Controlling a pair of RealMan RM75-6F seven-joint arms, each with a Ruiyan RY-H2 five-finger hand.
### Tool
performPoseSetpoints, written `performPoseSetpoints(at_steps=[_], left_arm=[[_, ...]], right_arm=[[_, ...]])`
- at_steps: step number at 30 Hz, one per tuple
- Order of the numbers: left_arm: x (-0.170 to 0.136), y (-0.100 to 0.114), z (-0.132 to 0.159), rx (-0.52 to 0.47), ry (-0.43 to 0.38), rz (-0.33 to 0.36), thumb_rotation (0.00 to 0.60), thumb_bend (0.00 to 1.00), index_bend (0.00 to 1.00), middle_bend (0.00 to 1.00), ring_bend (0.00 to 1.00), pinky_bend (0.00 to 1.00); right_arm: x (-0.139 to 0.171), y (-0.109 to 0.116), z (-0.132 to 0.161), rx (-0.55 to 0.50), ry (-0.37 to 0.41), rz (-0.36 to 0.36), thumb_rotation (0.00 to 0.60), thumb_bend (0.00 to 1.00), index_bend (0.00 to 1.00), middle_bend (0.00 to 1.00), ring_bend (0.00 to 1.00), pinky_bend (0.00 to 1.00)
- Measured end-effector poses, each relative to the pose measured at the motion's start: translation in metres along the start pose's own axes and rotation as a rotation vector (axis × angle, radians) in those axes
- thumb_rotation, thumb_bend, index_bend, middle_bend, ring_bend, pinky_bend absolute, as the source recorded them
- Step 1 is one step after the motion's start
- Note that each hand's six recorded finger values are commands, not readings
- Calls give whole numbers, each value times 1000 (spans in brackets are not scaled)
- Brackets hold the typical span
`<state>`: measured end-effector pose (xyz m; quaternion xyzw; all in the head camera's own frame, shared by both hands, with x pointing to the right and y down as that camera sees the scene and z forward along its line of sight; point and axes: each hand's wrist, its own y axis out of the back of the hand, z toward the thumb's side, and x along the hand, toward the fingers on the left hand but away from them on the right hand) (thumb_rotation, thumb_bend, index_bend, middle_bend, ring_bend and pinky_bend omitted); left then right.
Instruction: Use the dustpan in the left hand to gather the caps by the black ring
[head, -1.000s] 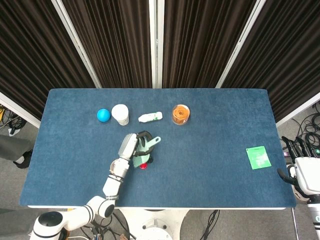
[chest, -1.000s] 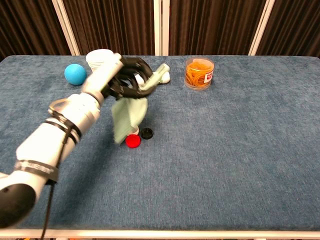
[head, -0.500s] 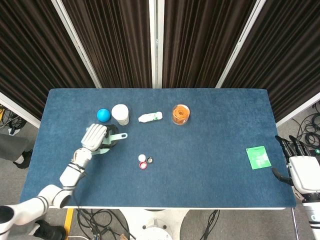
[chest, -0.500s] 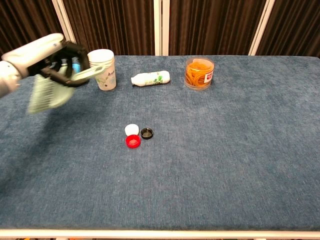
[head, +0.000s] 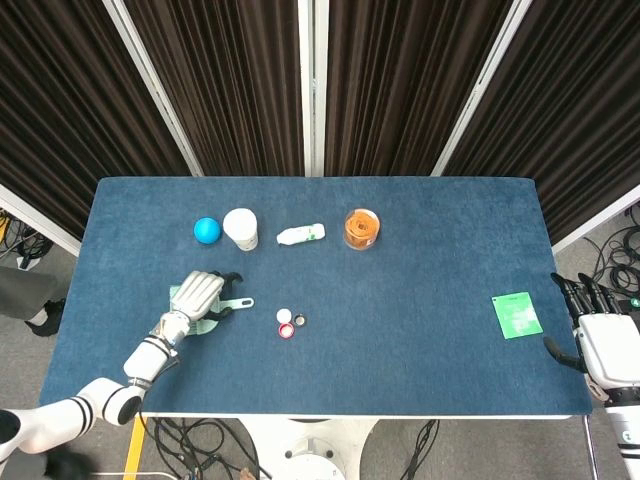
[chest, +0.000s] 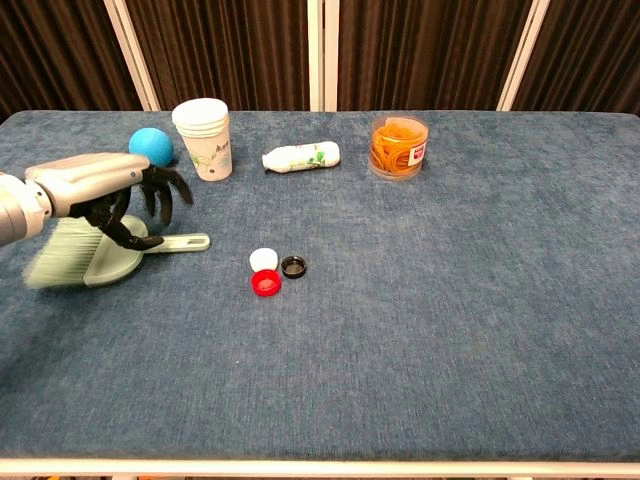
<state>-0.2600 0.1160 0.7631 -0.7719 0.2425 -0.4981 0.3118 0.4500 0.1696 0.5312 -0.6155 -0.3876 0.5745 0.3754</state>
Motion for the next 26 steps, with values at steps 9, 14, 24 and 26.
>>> performPoseSetpoints(at_steps=[9, 14, 24, 26], left_arm=[[-32, 52, -37, -25, 74, 168, 600, 237, 144, 255, 208, 340], [-83, 82, -96, 41, 229, 262, 600, 237, 155, 256, 208, 304], [-201, 91, -142, 100, 446, 394, 600, 237, 170, 255, 208, 294], [-223, 88, -141, 100, 478, 402, 600, 236, 170, 255, 208, 294]], right_arm=[[-10, -5, -3, -26, 8, 3, 600, 166, 29, 133, 1, 105], [-16, -11, -4, -53, 39, 20, 600, 200, 29, 128, 0, 95], [-13, -21, 4, -65, 85, -25, 600, 174, 29, 138, 0, 95], [-9, -22, 5, -63, 86, -34, 600, 171, 29, 140, 0, 94]])
